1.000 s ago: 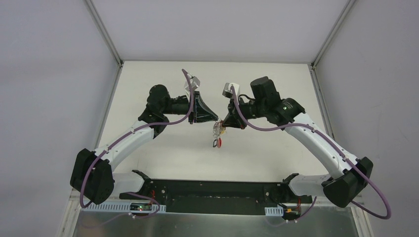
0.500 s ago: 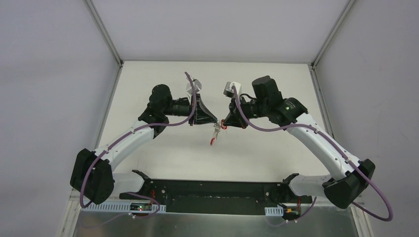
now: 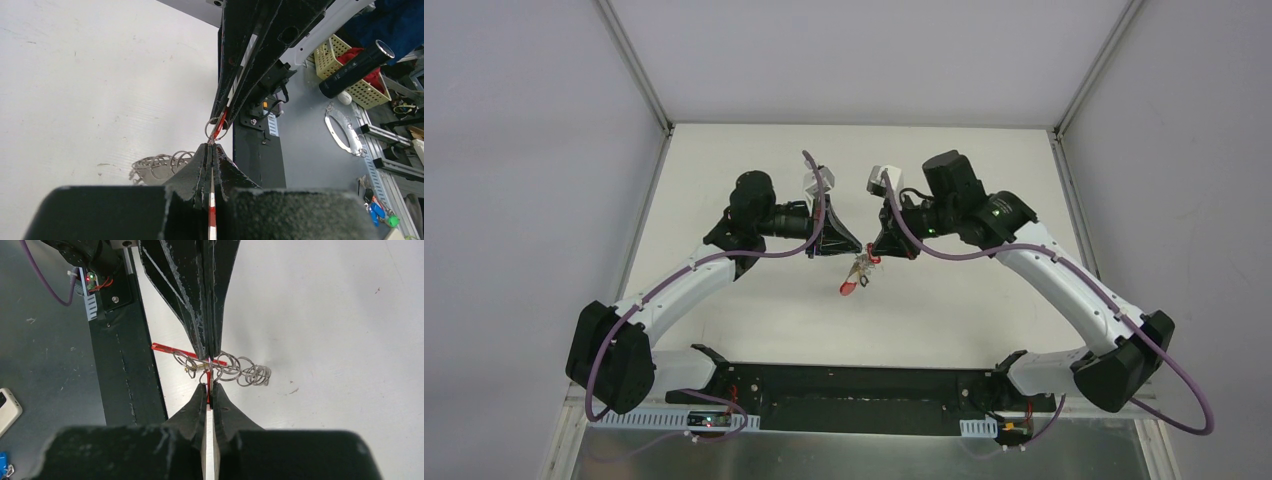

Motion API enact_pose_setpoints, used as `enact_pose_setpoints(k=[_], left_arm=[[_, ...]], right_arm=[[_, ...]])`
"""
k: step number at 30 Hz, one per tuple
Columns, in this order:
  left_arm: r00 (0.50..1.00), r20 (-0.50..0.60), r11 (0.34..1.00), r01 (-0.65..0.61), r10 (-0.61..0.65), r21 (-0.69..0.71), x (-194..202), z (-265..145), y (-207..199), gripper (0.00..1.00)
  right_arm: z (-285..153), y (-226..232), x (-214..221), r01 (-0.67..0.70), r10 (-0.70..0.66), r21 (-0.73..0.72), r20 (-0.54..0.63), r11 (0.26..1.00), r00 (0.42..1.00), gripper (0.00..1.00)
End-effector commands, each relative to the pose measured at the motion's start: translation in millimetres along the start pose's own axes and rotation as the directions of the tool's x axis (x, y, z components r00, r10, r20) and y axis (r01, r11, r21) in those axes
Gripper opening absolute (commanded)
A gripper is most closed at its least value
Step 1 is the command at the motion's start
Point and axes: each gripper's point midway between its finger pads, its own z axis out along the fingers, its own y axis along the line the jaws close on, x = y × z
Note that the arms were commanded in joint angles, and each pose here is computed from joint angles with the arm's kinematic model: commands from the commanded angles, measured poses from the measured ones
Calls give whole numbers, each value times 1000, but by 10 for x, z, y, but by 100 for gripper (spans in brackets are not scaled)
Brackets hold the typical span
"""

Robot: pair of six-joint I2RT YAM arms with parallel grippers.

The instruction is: Put the keys on the keyring

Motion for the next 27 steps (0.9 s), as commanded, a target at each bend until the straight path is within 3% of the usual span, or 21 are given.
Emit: enact_pose_setpoints(k=[1, 4, 11, 19, 24, 27], left_arm=[[992, 19, 992, -123, 123, 8, -165, 4, -71, 0], [987, 19, 987, -158, 159, -32, -149, -12, 2, 1], [982, -24, 965, -187, 185, -185, -147, -114, 274, 33], [980, -38, 964, -199, 196, -175, -41, -152, 272, 77], [976, -83, 951, -213, 199, -225, 24, -202, 363, 90], [976, -109, 928, -214, 189, -306, 78, -257, 520, 93]], right_arm=[[-25, 22, -260, 39, -40, 20, 36, 999, 999, 0], [-21, -7, -272, 44, -45, 45, 29, 998, 999, 0], [-76, -139, -280, 56, -62, 140, 36, 989, 997, 0], [-61, -272, -244, 16, -23, 205, 34, 979, 999, 0], [-31, -396, -257, -47, 34, 239, 57, 970, 998, 0], [-39, -459, -304, -102, 84, 243, 87, 964, 993, 0]])
